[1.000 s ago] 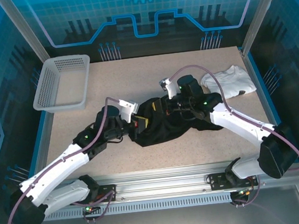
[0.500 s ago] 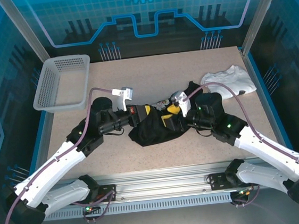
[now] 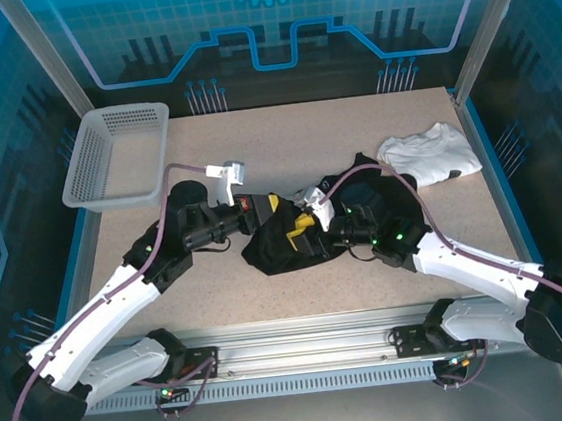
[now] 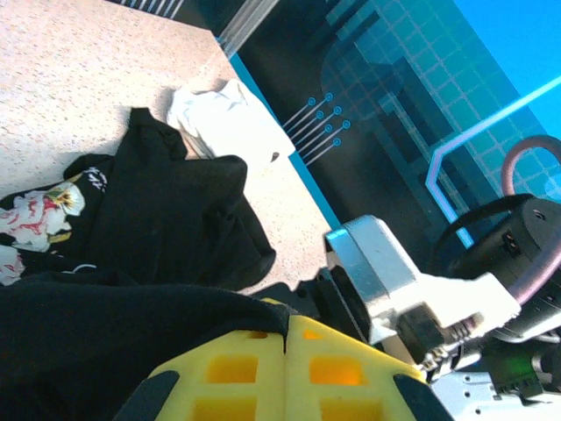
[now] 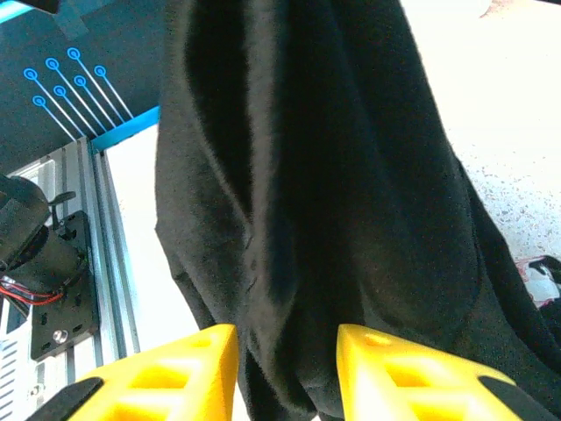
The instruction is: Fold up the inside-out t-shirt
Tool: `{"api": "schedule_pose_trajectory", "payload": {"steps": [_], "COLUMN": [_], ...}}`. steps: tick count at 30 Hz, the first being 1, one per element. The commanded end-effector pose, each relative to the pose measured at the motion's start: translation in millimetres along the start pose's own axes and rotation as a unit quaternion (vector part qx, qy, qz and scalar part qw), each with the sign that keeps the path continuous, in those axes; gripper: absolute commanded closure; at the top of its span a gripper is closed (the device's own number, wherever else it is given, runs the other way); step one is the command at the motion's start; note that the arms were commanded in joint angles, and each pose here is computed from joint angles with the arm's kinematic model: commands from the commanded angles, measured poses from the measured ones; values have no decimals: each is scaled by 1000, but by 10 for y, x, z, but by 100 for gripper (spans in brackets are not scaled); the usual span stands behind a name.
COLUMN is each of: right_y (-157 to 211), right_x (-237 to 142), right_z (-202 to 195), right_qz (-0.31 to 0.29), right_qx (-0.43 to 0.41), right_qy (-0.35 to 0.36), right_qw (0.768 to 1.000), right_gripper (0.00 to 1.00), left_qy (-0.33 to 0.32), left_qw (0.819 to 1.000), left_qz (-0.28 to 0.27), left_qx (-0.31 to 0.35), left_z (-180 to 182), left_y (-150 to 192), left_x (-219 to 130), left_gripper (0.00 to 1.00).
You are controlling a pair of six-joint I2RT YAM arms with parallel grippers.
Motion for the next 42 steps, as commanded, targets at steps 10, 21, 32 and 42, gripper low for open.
{"api": "schedule_pose_trajectory", "payload": {"steps": [10, 21, 32, 42], "right_y": [-489, -530, -841, -880], "right_x": [-100, -140, 189, 409], "right_z": [160, 86, 109, 13], "right_qz": [-67, -49, -58, -41], "right_qx": [-26, -28, 98, 129], "right_qy": [-47, -12, -56, -50], "right_qw": [996, 998, 992, 990], "right_gripper": [62, 100, 100, 100], "left_qy": [23, -51, -190, -188], "left_qw": [1000, 998, 982, 980], "left_qz": [-19, -38, -2, 58], "left_qx": [-7, -17, 23, 16], "left_z": [-48, 269, 873, 1008], "left_y": [-63, -16, 507, 913], "left_x": [-92, -171, -368, -382], "left_gripper": [100, 100, 72, 53]}}
Point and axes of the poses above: each hand's point on the last joint's axis, 136 mm out from that joint toward the fingers, its own x axis out along the fingers, its own z axis along the line the jaws close on, y = z × x, the point moved 4 cm from there along -x, back along the fingers, and after that the axes turned 8 degrees about x, right-handed, at the moved point
